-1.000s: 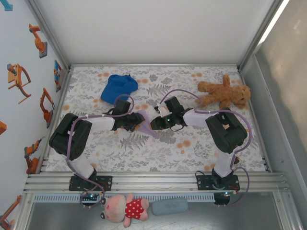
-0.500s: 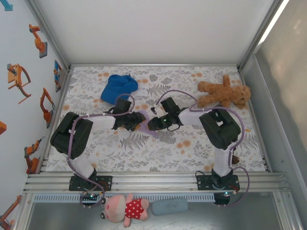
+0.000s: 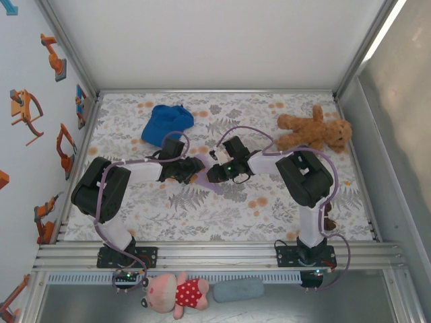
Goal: Fold a paper plane with a square sheet of paper (pick it up from the middle)
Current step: Fourth fold the wing at the center of the table.
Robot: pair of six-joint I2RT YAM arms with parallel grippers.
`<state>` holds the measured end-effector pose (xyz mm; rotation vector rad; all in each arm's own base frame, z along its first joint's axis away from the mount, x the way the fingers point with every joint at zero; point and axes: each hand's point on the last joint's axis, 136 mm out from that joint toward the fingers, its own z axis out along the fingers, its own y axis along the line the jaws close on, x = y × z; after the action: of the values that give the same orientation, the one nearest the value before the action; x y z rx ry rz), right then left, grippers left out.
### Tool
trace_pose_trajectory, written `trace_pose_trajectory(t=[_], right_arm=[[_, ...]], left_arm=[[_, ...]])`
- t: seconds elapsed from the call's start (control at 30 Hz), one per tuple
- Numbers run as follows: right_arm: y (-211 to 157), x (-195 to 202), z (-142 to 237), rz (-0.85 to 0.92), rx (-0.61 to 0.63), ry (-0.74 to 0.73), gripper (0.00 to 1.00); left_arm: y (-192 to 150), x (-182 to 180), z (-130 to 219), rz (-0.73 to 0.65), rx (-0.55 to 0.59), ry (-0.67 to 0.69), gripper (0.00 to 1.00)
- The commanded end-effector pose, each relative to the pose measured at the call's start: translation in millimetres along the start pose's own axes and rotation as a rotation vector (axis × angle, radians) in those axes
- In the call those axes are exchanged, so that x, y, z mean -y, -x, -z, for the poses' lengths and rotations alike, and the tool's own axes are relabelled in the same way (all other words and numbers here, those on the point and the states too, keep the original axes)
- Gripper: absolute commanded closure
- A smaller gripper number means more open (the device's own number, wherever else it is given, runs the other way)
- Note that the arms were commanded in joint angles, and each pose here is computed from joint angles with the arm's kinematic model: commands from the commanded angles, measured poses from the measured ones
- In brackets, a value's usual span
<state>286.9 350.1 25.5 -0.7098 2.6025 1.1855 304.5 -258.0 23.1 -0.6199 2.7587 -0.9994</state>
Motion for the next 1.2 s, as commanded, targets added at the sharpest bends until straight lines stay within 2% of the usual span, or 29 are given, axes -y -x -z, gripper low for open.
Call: trace_pose_trajectory(t=[0.0, 0.27, 0.4, 0.6, 0.87, 1.17], right_arm=[[3, -4, -4, 0.021, -0.007, 0.017, 0.91], [1, -14, 0, -0.017, -0.019, 0.111, 1.00], [2, -18, 4, -0.078, -0.017, 0.189, 1.00], [-2, -16, 4, -0.146, -0.037, 0.229, 1.00], [-4, -14, 1, -0.201, -0.062, 0.255, 1.00], [-8, -7, -1, -0.239, -0.083, 0.247, 1.00]], left_arm=[[-17, -44, -6, 0.057, -0.060, 0.156, 0.52], [-8, -16, 13, -0.001, -0.018, 0.078, 0.50], [3, 7, 34, -0.070, 0.042, 0.011, 0.48], [9, 20, 50, -0.099, 0.098, -0.098, 0.48], [8, 39, 46, -0.112, 0.058, -0.245, 0.62], [1, 38, 22, -0.080, -0.022, -0.284, 0.73]])
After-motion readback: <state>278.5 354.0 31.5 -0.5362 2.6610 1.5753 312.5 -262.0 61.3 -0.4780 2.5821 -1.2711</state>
